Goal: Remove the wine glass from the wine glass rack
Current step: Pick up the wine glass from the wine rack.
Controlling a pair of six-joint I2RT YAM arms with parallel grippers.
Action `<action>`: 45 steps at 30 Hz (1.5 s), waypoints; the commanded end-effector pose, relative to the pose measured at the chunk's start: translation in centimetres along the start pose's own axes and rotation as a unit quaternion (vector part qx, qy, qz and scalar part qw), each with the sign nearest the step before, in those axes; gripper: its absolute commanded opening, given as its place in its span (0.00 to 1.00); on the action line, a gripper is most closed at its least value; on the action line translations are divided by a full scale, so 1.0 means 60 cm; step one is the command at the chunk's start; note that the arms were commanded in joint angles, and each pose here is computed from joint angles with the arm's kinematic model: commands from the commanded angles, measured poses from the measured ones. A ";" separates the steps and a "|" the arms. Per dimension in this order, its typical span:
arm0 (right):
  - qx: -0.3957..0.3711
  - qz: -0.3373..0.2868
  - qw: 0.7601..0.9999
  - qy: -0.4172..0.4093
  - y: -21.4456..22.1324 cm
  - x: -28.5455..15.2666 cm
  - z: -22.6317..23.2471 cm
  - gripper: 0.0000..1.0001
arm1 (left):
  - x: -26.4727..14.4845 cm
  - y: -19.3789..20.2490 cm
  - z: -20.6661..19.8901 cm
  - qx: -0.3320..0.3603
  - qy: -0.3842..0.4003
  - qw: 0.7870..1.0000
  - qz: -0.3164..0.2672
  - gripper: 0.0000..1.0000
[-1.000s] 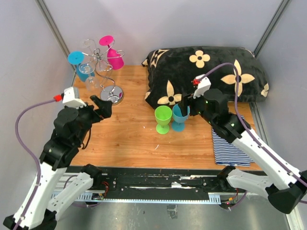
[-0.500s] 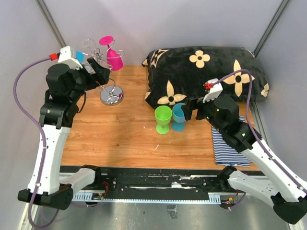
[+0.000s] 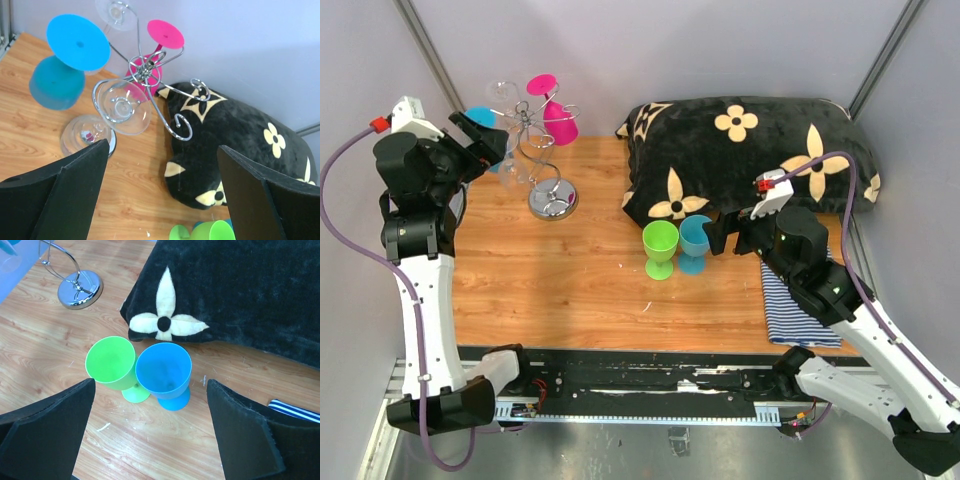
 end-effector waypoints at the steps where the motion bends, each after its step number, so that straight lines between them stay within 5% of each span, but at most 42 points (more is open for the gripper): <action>1: 0.008 0.010 1.000 0.021 0.010 -0.006 -0.009 0.93 | 0.007 0.002 0.008 -0.022 0.009 1.000 -0.010 0.91; 11: 0.009 0.010 0.999 0.032 0.016 -0.018 -0.014 0.93 | 0.028 0.006 0.029 -0.049 -0.016 0.999 -0.014 0.70; 24: 0.016 0.011 0.999 0.042 0.021 -0.021 -0.016 0.93 | 0.056 0.003 0.074 -0.064 -0.099 0.991 -0.068 0.63; 38: 0.017 0.024 0.998 0.046 0.035 -0.023 -0.017 0.93 | 0.112 0.017 0.086 -0.099 -0.072 0.992 -0.030 0.43; 45: 0.018 0.025 0.998 0.046 0.039 -0.026 -0.018 0.94 | 0.111 0.021 0.091 -0.099 -0.081 0.991 -0.029 0.41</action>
Point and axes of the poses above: each gripper's point midway between its finger pads, its own x axis out along the fingers, its own z axis along the line the jaws close on, y = z × x, the point moved 9 cm from there along -x, back along the fingers, and after that the axes turned 14 degrees about -x, right-handed, at the moved point
